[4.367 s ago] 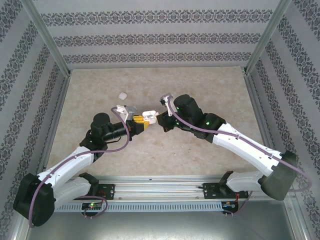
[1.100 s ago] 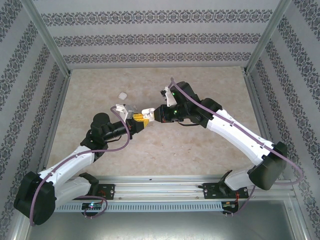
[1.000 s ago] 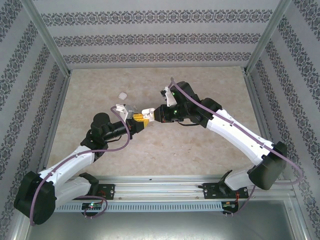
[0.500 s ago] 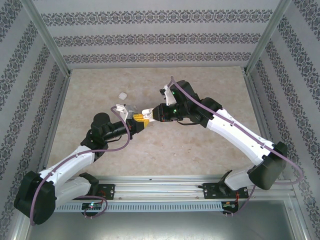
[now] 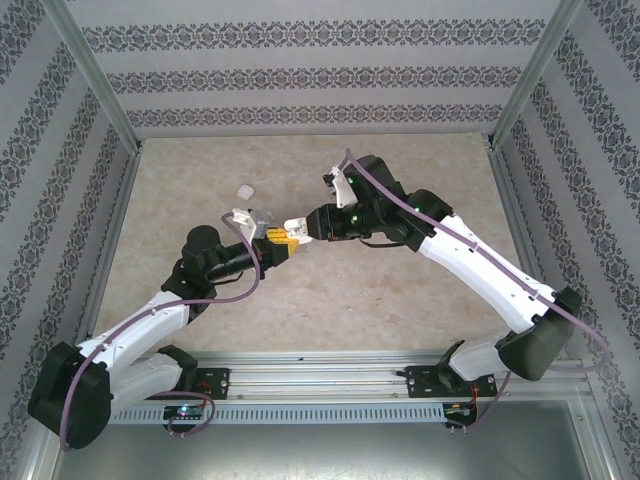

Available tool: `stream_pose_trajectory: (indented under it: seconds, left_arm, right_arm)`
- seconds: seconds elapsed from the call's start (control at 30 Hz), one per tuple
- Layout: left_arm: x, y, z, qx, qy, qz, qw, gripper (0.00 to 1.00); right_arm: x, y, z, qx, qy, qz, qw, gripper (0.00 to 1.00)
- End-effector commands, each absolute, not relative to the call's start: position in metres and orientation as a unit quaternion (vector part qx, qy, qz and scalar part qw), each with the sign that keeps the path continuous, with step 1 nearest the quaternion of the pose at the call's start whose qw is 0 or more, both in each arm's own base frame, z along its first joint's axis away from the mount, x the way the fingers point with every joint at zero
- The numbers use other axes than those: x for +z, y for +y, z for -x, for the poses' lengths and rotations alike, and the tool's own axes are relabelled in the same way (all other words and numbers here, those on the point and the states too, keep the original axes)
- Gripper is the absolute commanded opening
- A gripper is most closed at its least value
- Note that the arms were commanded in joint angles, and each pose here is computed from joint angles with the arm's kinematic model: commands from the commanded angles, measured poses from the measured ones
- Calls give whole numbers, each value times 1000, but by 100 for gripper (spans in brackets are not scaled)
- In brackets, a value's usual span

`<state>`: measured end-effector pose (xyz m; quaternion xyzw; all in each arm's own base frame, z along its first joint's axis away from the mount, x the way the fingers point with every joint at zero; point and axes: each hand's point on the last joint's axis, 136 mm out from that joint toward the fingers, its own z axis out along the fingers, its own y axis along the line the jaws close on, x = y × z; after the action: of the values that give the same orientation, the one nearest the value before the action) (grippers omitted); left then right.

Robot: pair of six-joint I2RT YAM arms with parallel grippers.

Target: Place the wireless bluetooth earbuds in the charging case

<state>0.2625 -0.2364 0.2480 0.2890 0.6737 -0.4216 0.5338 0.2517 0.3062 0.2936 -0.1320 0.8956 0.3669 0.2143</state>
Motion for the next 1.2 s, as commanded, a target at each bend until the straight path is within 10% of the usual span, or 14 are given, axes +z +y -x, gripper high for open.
stream_pose_trajectory:
  seconds: [0.0, 0.37, 1.17]
  left_arm:
    - [258, -237, -259, -419, 656, -308, 547, 0]
    - [240, -233, -270, -381, 693, -310, 528, 0]
    - [102, -241, -302, -345, 770, -307, 441, 0]
  right_arm:
    - [309, 298, -252, 344, 898, 143, 232, 33]
    - [272, 297, -262, 246, 939, 145, 190, 45]
    - [108, 313, -310, 381, 921, 63, 54, 41]
